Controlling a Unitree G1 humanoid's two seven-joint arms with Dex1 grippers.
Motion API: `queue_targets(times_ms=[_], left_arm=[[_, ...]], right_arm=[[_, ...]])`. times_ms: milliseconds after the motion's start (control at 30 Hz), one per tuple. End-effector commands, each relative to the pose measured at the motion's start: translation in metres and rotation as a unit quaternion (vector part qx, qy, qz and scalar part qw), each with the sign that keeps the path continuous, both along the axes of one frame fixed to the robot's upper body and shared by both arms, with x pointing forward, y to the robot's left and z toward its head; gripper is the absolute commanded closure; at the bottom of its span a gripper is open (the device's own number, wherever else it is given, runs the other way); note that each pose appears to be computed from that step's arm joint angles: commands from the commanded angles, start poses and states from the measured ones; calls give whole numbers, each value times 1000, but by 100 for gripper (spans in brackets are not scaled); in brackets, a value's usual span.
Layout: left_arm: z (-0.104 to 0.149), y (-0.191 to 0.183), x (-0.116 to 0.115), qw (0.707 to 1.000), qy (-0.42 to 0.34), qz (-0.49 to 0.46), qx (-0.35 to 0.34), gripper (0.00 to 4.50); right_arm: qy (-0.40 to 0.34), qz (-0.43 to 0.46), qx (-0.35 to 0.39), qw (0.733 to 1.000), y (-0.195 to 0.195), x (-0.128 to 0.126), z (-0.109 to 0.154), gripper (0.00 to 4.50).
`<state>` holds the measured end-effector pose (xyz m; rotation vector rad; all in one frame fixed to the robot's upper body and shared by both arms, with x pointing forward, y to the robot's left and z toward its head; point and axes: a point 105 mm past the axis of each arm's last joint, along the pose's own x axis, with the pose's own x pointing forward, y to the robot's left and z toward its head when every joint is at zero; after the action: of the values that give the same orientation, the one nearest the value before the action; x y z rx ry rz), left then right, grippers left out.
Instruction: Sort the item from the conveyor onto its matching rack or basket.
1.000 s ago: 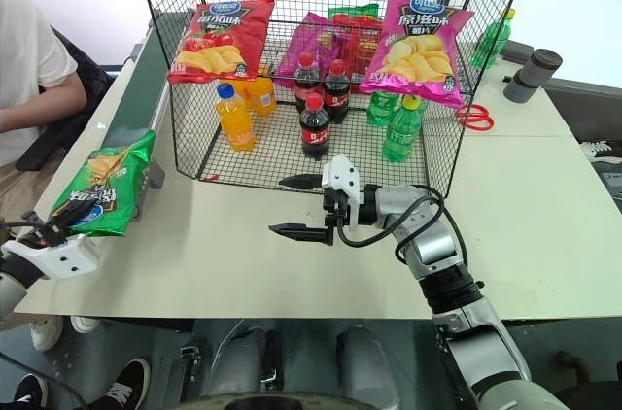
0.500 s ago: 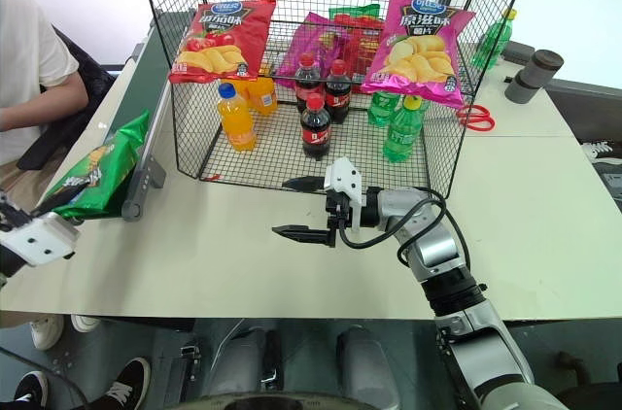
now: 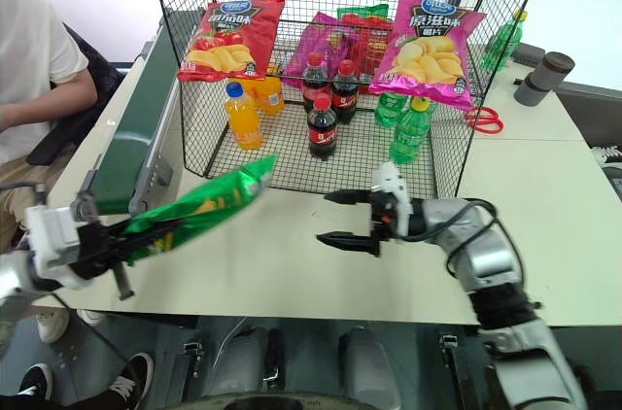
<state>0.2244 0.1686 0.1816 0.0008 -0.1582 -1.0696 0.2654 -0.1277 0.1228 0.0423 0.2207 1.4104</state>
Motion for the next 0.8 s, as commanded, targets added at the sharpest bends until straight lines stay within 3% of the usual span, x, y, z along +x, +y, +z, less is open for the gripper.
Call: queue_targets(times_ms=[33, 167, 300, 367, 467, 667, 800], left_arm=[[15, -16, 8, 992, 60, -56, -98, 435], [27, -33, 14, 968, 116, -155, -162, 435], [37, -40, 11, 934, 174, -231, -208, 435], [40, -44, 12, 913, 204, -264, -234, 435], [48, -49, 19, 893, 218, -288, -268, 435], [44, -57, 32, 895, 224, -278, -267, 435], [40, -60, 35, 901, 220, -273, -256, 435]], right_arm=[[33, 12, 26, 999, -6, -15, 17, 0], [116, -29, 77, 990, -18, -20, 17, 0], [107, -58, 126, 985, -17, -8, 37, 0], [91, -64, 115, 987, -19, -5, 39, 0], [104, -49, 154, 981, -17, -8, 52, 0], [127, 29, 253, 959, 6, -23, 93, 0], [132, 52, 256, 956, 19, -24, 102, 0]])
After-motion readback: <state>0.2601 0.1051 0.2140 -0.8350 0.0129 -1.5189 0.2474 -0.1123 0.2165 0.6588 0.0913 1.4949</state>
